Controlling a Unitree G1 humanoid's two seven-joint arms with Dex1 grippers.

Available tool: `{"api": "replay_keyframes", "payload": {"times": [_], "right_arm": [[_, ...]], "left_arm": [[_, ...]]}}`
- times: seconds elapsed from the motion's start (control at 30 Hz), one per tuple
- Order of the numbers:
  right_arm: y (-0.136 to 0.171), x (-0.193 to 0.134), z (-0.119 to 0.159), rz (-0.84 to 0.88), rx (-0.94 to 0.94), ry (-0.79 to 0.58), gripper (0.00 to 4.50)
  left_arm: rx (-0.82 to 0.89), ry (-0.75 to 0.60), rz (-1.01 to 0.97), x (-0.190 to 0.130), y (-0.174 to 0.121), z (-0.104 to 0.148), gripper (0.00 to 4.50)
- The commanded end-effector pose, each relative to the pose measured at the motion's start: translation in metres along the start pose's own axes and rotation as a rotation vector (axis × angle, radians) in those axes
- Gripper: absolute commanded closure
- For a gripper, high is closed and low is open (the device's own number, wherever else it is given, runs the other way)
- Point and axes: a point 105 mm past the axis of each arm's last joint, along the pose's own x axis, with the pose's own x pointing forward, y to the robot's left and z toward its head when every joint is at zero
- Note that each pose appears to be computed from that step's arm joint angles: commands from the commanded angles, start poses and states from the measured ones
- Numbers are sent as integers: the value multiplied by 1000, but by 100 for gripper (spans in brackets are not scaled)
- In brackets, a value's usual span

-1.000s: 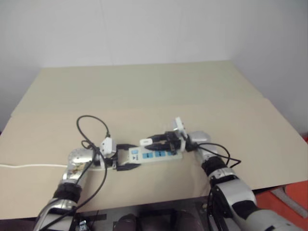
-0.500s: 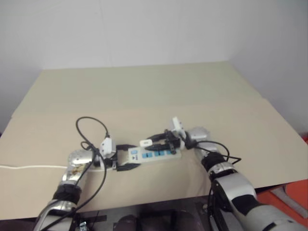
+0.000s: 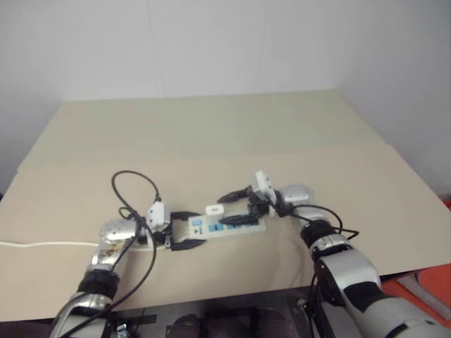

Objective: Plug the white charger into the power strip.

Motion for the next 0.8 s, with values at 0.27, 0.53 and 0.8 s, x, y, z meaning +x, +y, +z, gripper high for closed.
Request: {"api": "replay_keyframes", "payload": {"times": [0.27,0.53,0.8], "right_arm": [[10,-16,3,61,-57,26,4],[4,-59,32,-35,-182,73,0],[18,-103,36,-156,-211,122,0]], "left_arm": [[49,16,-29,4,-1,7,124],[47,-48,-47,0,-3,17,52],[66,-178,-84,-10,-3,43,2]]}}
